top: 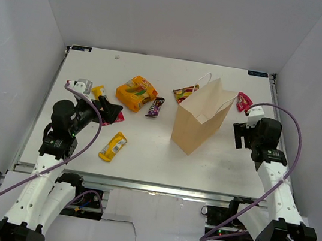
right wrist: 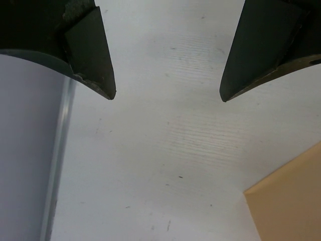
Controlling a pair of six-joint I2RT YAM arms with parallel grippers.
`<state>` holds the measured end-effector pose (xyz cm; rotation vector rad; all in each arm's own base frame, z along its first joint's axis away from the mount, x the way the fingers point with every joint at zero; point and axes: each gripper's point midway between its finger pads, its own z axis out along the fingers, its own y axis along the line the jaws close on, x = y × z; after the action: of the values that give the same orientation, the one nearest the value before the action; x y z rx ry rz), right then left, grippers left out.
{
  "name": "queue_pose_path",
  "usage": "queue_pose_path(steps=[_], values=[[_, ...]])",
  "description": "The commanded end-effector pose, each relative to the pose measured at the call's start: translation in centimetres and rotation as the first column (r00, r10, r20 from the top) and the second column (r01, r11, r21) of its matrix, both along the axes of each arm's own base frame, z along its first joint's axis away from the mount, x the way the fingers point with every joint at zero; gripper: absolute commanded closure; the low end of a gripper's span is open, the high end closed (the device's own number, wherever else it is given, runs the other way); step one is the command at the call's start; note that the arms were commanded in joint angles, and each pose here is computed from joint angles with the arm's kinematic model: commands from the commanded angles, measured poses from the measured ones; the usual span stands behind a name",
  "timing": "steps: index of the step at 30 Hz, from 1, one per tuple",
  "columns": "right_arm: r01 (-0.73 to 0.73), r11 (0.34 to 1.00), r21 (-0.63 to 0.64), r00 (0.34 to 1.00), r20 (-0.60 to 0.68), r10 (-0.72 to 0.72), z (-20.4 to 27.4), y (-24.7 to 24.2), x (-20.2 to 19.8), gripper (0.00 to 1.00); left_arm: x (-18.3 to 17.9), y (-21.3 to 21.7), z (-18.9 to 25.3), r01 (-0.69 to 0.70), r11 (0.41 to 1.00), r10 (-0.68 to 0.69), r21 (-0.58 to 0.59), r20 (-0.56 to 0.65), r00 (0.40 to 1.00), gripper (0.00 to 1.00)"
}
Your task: Place the snacks into the paper bag
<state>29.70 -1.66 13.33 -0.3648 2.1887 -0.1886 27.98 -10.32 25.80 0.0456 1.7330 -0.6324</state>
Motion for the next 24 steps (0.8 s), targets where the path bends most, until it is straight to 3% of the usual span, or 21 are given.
queue_pose_path(steps=[1,5,7,9,15,22,24], values=[[-0.067,0.977,-0.204,0.991,0.098,0.088,4.4,-1.6,2.0,0.10,-0.5,-0.4,1.3,0.032,0.999,-0.032,0.003,0.055,0.998,0.02],[-0.109,0.983,-0.150,0.989,0.083,0.122,4.3,-0.5,4.0,0.10,-0.7,-0.6,1.7,0.043,0.999,-0.043,-0.001,0.069,0.997,0.02],[-0.032,0.995,-0.099,0.992,0.121,0.044,5.3,-1.0,6.1,0.10,-0.7,-0.6,1.6,0.043,0.999,-0.043,0.000,0.066,0.997,0.02],[-0.002,1.000,0.022,1.000,0.030,0.001,2.8,-0.6,8.7,0.10,-0.7,-0.6,1.6,0.043,0.999,-0.043,0.001,0.067,0.997,0.02],[0.036,0.986,0.163,0.999,-0.039,-0.030,1.0,0.2,14.6,0.10,-0.7,-0.5,1.7,0.045,0.999,-0.045,0.003,0.071,0.996,0.02],[0.074,0.972,0.225,0.997,-0.052,-0.064,-1.1,0.1,24.8,0.03,-0.7,-0.7,1.6,0.057,0.998,-0.057,0.005,0.068,0.996,0.02],[0.193,0.968,0.159,0.976,-0.135,-0.172,-4.4,-1.8,26.0,0.00,-0.6,-0.7,1.5,0.057,0.998,-0.058,0.007,0.063,0.996,0.02]])
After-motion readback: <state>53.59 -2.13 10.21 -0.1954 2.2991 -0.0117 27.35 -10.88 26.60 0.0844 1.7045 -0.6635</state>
